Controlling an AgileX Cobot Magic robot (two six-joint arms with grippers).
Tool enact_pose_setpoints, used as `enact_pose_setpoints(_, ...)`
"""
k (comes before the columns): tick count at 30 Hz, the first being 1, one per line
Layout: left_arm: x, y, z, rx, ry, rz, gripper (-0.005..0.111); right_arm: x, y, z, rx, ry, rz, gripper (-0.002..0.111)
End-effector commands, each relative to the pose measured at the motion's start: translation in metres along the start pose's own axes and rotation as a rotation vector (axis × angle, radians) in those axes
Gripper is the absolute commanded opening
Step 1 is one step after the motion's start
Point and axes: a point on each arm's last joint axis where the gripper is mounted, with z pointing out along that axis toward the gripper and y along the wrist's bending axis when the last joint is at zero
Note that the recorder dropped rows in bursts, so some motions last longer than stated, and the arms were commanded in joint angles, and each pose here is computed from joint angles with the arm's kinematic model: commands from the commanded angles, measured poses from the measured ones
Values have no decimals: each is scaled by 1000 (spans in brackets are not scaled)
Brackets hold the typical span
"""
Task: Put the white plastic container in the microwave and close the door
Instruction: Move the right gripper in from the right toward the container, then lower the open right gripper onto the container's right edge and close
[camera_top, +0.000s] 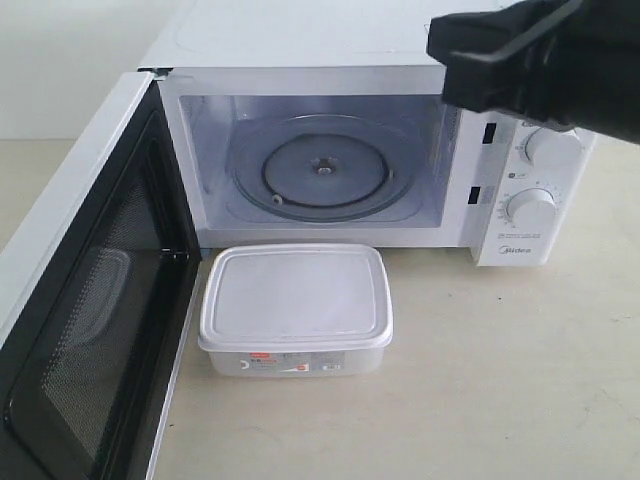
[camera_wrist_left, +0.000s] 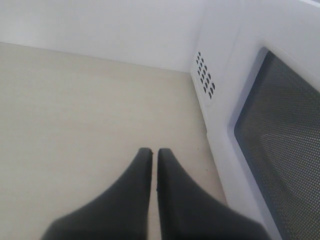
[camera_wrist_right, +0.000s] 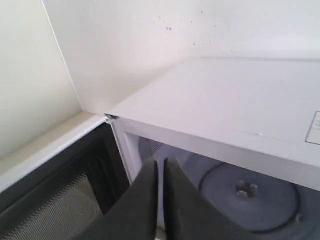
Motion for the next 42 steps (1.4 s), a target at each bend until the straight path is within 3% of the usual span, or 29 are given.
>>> enact_pose_setpoints(1,1,0,0,-6,1,4,4,12,-6,-3,-49,-43,102,0)
enact_pose_setpoints(10,1,0,0,-6,1,4,4,95,-23,-33,50,-98,606,0)
enact_pose_setpoints(18,1,0,0,-6,1,4,4,137,-22,-49,61,-34,1062,0)
enact_pose_setpoints(24,1,0,0,-6,1,4,4,159,-14,-29,14,128,1170,0)
enact_pose_setpoints(32,1,0,0,-6,1,4,4,195,21,11,-93,274,1343,0)
enact_pose_setpoints(35,1,0,0,-6,1,4,4,213,23,15,0,290,1375,0)
enact_pose_setpoints(38,1,0,0,-6,1,4,4,225,29,21,17,336,1402,9)
enact_pose_setpoints(42,1,0,0,-6,1,4,4,227,40,39,-21,353,1452,39)
